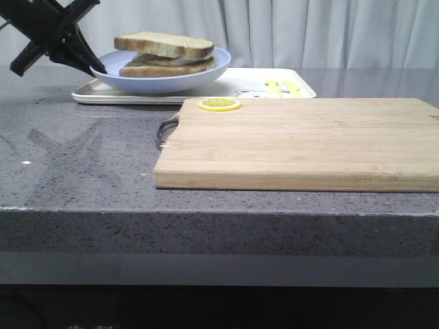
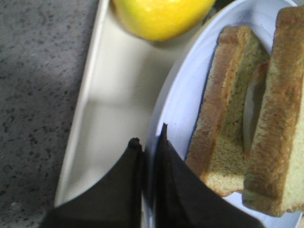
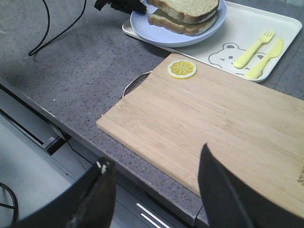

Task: Place bread and move sandwich to tray
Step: 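Lift the plate with the left gripper and lower it onto the white tray, then open the left gripper and raise it away from the plate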

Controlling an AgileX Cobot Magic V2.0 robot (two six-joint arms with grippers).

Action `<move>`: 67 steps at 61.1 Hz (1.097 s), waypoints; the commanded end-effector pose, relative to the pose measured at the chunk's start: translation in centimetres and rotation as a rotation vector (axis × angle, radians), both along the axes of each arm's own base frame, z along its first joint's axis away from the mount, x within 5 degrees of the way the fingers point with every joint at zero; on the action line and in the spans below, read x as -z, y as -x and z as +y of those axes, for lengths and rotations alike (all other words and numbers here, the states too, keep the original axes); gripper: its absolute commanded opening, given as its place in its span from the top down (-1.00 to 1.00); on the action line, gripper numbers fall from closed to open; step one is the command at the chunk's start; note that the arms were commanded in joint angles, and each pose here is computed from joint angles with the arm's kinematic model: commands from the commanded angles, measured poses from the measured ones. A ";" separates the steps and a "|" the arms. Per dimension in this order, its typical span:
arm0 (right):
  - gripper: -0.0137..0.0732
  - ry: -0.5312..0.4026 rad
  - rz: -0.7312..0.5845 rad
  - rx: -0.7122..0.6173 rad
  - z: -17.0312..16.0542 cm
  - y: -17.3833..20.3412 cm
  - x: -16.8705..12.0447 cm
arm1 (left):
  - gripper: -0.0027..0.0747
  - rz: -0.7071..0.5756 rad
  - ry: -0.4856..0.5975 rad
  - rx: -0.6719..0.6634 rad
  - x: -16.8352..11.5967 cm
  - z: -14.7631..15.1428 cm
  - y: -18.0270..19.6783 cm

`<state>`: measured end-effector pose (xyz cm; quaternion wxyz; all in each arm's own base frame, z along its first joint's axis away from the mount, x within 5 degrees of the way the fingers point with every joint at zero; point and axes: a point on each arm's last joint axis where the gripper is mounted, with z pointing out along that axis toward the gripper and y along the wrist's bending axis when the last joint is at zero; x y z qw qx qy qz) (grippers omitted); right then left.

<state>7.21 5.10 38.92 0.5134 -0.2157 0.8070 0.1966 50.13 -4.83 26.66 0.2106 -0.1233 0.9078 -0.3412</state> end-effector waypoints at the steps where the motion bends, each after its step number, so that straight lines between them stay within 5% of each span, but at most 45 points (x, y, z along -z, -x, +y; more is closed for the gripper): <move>1: -0.27 -0.053 -0.073 0.010 0.0 0.0 -1.3 | 0.98 -0.107 0.098 -0.023 -5.4 -0.7 1.1; 10: -0.27 -0.053 -0.073 0.010 0.0 0.0 -1.3 | 0.90 -0.092 0.076 -0.009 -5.2 -0.6 1.2; 27: -0.27 -0.053 -0.073 0.010 0.0 0.0 -1.3 | 0.16 -0.093 0.104 -0.010 -5.4 -0.8 1.2; 44: -0.27 -0.053 -0.073 0.010 0.0 0.0 -1.3 | 0.17 -0.154 0.063 0.035 -8.2 -0.6 2.6; 67: -0.27 -0.053 -0.073 0.010 0.0 0.0 -1.3 | 0.17 -0.374 -0.179 0.098 -17.4 -0.9 10.1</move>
